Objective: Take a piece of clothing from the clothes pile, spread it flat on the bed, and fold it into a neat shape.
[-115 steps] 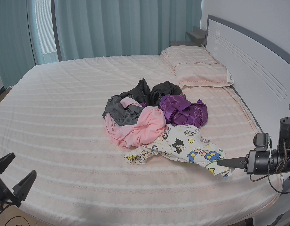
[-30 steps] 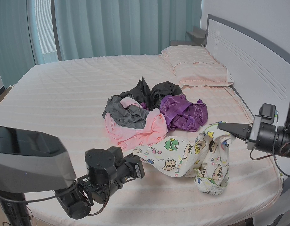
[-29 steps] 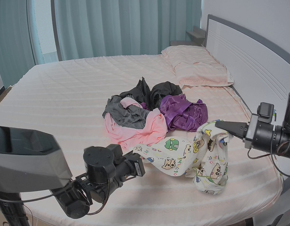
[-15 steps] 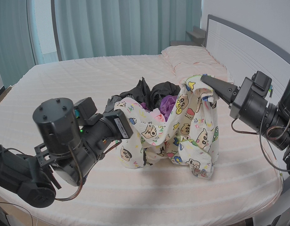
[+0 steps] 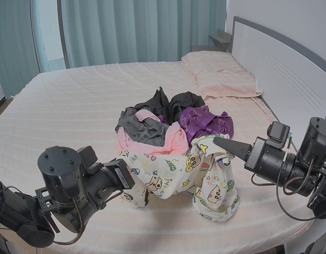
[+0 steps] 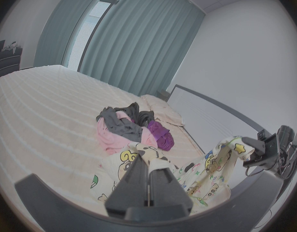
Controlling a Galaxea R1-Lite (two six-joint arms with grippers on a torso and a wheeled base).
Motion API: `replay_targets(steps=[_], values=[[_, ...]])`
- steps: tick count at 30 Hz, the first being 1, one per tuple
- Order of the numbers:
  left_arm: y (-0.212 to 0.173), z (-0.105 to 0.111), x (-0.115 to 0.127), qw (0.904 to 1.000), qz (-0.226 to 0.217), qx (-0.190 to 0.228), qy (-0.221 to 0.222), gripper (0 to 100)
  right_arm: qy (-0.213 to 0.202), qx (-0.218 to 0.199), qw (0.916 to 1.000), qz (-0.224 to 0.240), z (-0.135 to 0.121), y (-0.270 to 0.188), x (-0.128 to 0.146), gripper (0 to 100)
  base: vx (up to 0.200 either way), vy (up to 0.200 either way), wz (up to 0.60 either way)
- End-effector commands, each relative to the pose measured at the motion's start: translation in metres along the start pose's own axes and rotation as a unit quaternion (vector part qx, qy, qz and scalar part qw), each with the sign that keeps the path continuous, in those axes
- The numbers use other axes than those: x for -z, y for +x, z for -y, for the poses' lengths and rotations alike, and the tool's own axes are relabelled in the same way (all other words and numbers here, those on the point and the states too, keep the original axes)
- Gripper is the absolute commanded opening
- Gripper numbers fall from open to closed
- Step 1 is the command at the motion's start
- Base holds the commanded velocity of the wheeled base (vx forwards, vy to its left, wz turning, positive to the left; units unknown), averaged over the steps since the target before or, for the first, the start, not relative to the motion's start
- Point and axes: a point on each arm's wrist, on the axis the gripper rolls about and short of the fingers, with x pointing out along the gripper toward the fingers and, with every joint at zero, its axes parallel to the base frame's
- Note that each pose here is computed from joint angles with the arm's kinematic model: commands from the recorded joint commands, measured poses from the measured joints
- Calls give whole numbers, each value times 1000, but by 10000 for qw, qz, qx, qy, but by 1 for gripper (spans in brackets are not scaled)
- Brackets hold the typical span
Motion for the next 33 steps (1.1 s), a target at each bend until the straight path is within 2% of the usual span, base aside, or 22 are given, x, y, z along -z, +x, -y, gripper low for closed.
replay_targets(steps=[1,9,24,33], values=[[-3,-9,14,9995,-273,-148,63,0,7,25,10000,-96,0,-2,6,0,0,0,0],[-5,-11,18,9991,-346,-186,-156,0,81,128,9993,-333,6,-4,17,0,0,0,0],[-9,-13,21,9988,-415,-190,-188,0,84,32,9998,-205,1,-8,12,0,-200,0,0],[-14,-12,13,9991,-299,-88,-292,0,75,33,9998,-183,1,-8,11,0,0,22,0]])
